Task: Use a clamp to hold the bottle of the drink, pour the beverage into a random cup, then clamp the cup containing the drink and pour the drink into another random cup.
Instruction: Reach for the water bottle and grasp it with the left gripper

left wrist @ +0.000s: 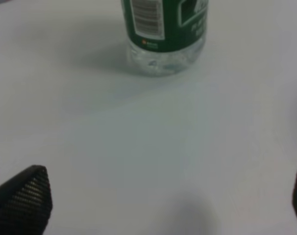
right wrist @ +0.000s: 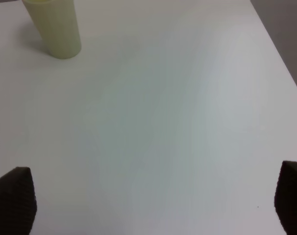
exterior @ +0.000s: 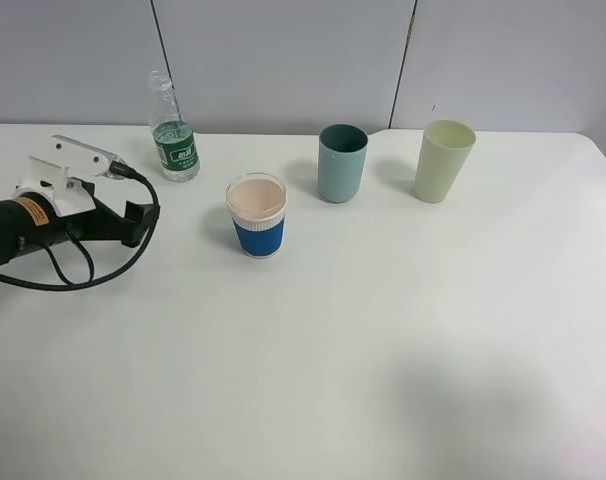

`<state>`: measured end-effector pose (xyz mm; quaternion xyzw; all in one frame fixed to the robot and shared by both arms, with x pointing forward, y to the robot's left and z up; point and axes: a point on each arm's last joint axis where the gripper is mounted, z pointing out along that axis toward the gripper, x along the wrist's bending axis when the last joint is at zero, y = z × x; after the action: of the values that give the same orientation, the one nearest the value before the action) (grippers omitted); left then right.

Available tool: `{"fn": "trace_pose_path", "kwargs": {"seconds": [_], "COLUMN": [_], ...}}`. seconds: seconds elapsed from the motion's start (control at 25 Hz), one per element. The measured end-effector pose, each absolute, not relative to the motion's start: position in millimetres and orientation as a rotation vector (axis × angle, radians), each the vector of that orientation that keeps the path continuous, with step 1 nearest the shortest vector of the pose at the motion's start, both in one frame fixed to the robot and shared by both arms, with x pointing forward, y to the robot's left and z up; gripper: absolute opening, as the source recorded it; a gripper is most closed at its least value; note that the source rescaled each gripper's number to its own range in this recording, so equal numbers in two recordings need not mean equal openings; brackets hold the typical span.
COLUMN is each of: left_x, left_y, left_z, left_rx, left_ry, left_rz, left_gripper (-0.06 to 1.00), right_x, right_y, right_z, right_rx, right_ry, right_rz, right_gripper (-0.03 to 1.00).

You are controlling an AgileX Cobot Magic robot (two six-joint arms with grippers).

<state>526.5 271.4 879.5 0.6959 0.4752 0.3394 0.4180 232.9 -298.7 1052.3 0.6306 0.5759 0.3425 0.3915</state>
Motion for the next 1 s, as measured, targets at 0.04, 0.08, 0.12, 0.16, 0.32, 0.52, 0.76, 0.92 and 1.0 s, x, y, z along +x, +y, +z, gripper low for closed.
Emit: {"fn": "trace_pose_path", "kwargs": {"seconds": [0.04, 0.08, 0.12, 0.16, 0.32, 0.52, 0.76, 0.92, 1.0], "left_x": [529, 532, 536, 539, 553, 568, 583, 593, 600], "left_y": [270, 270, 269, 268, 268, 267, 257, 247, 243], "left_z": [879, 878, 878, 878, 879, 876, 874, 869, 866], "left_rx": [1.750, 1.756, 1.756, 1.753, 1.738, 1.723, 1.696, 1.653, 1.624], "left_ry": [1.177, 1.164, 1.149, 1.138, 1.117, 1.103, 1.066, 1.042, 1.044], "left_rz": [0.850, 0.847, 0.850, 0.854, 0.873, 0.887, 0.890, 0.872, 0.860], "left_gripper": [1.00, 1.00, 1.00, 1.00, 1.00, 1.00, 1.00, 1.00, 1.00], "right_x": [233, 233, 233, 233, 233, 233, 233, 233, 233], "right_y": [-299, -299, -299, -299, -299, -299, -299, -299, -299], "right_z": [1052, 1052, 1052, 1052, 1052, 1052, 1052, 1052, 1052], "right_rx": [1.602, 1.602, 1.602, 1.602, 1.602, 1.602, 1.602, 1.602, 1.602], "right_ry": [1.463, 1.463, 1.463, 1.463, 1.463, 1.463, 1.463, 1.463, 1.463], "right_rz": [0.870, 0.870, 0.870, 0.870, 0.870, 0.870, 0.870, 0.870, 0.870], "right_gripper": [0.93, 0.93, 0.93, 0.93, 0.93, 0.93, 0.93, 0.93, 0.93]}}
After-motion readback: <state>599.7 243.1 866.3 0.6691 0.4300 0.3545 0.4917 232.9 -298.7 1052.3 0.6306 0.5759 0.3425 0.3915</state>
